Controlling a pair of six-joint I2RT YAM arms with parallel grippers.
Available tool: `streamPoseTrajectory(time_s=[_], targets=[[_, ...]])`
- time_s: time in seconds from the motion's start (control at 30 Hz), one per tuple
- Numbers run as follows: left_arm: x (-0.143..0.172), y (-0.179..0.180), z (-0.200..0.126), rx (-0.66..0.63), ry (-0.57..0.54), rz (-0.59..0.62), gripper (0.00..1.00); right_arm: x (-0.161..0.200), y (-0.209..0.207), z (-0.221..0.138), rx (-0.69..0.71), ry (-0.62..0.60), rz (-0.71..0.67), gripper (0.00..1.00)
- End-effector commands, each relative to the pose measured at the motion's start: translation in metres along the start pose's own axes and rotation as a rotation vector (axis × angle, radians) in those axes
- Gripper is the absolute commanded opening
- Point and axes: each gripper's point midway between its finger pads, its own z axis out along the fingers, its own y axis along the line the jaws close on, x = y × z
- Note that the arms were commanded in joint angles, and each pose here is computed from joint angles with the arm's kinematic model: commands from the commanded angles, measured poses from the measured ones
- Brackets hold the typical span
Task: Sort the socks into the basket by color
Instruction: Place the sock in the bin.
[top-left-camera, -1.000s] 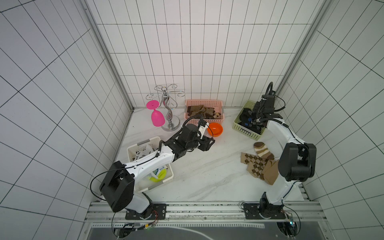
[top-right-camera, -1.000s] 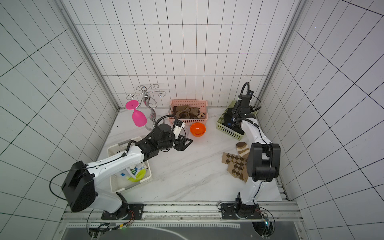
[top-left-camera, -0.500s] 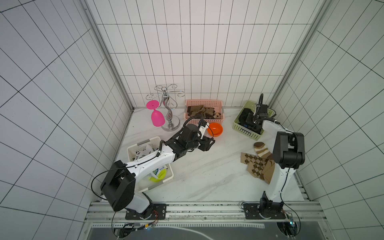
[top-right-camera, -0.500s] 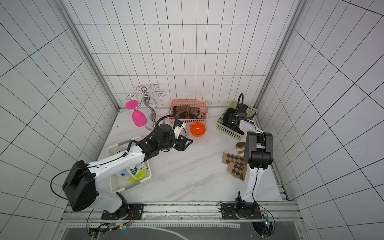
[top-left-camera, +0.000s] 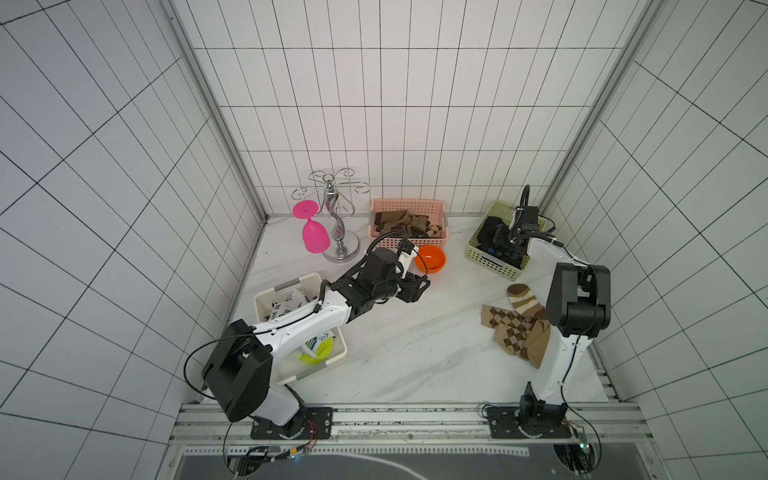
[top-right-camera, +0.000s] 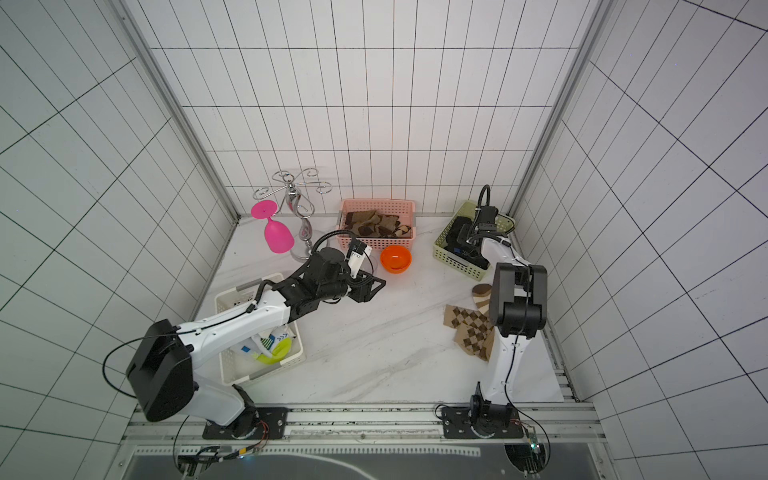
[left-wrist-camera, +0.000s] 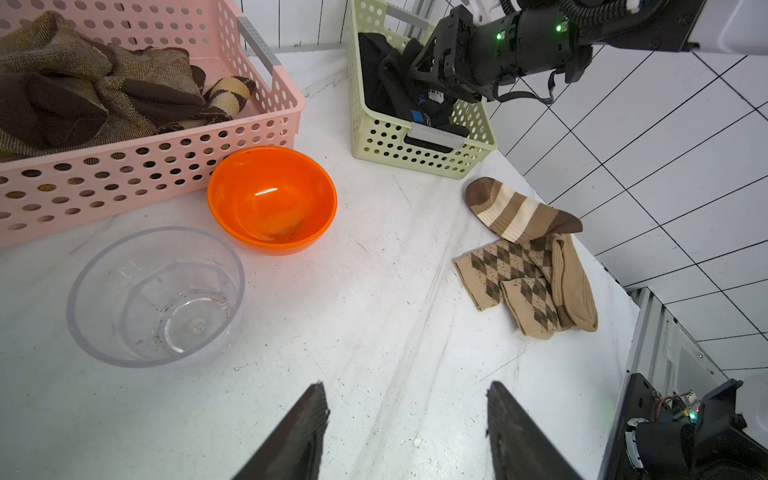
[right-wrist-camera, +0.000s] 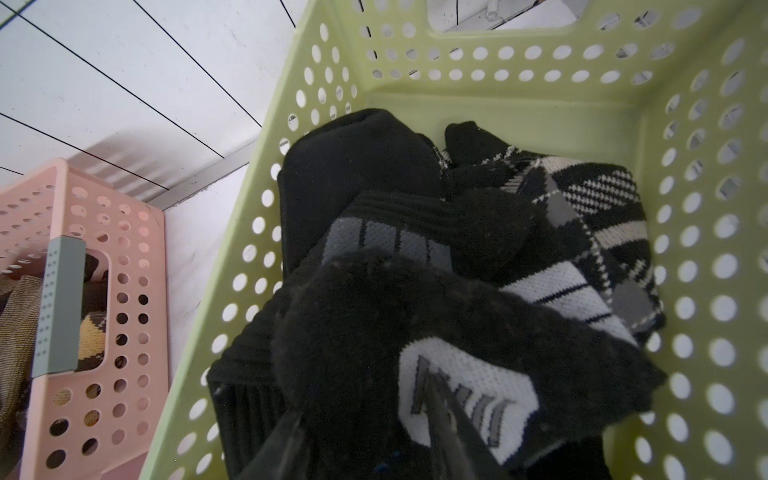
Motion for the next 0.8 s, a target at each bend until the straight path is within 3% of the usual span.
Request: streamPoseTrajectory(time_s=[0.0,0.37,0.47,0.57,0.67,0.77], targets=[[-0.012,-0.006,-0.001,0.015,-0.028,0.008,0.62,-0.045,0.014,-0.035,-0.040,-0.101,0.019,0.47],[-0.013,-0.009,-0.009,0.026,-0.045,0.009,0.62,-0.054,0.020,-0.078,-0.053,-0.151,0.021,0.71],[-0.014,-0.010,-0.010,0.032,-0.050,0.010,0.62,-0.047,0.020,-0.078,-0.057,-0.134,0.020,0.76],[-0.016,-0.013,-0.012,0.038,-0.056,0.015,0.62,-0.035,0.024,-0.082,-0.058,-0.110,0.015,0.91],[-0.017,-0.014,-0.013,0.040,-0.061,0.023,0.62,-0.021,0.027,-0.096,-0.056,-0.107,0.013,0.99],[-0.018,-0.015,-0.014,0.045,-0.062,0.028,0.62,-0.008,0.029,-0.110,-0.061,-0.092,0.021,1.00]])
